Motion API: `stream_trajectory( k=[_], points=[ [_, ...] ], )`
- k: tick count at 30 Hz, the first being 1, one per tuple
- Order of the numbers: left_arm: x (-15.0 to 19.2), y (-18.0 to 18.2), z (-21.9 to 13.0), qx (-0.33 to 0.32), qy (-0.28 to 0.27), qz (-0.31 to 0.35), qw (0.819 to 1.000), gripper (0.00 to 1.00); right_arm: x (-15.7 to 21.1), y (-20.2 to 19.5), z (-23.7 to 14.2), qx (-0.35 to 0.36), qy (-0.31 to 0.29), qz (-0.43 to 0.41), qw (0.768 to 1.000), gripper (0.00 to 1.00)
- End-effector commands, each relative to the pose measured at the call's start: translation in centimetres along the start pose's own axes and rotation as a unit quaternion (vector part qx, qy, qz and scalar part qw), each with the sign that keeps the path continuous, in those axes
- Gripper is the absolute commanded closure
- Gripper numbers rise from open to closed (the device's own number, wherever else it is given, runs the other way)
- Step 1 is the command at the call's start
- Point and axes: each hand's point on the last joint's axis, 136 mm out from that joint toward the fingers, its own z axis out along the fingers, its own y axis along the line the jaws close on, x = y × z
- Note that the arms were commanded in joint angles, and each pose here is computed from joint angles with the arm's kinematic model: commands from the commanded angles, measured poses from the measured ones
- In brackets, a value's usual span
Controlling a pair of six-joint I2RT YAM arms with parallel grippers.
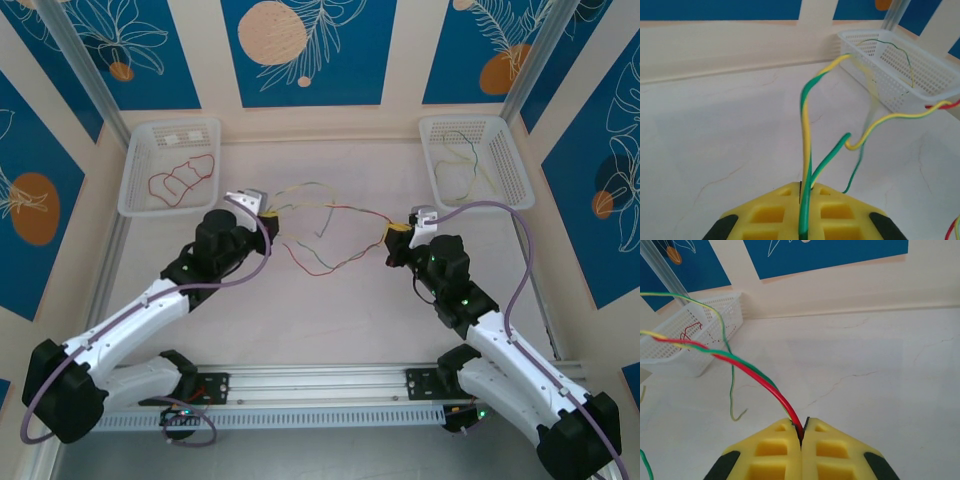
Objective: Untangle the cables
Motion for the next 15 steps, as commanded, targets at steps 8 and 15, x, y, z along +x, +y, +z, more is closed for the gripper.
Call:
stream_trajectory(
  k=[8,15],
  points=[
    [-1.1,5.1,-1.2,-0.093,-0.034,-0.037,0.994,0.61,-1.2,-3.5,-0.5,0.081,-0.027,0.016,0.996,1.0],
    [-1.2,3.7,-0.5,-0.053,-0.031,-0.026,0.998,0.69,-1.6,-2.5,-0.4,0.056,-0.033,0.005,0.998,1.0]
  ],
)
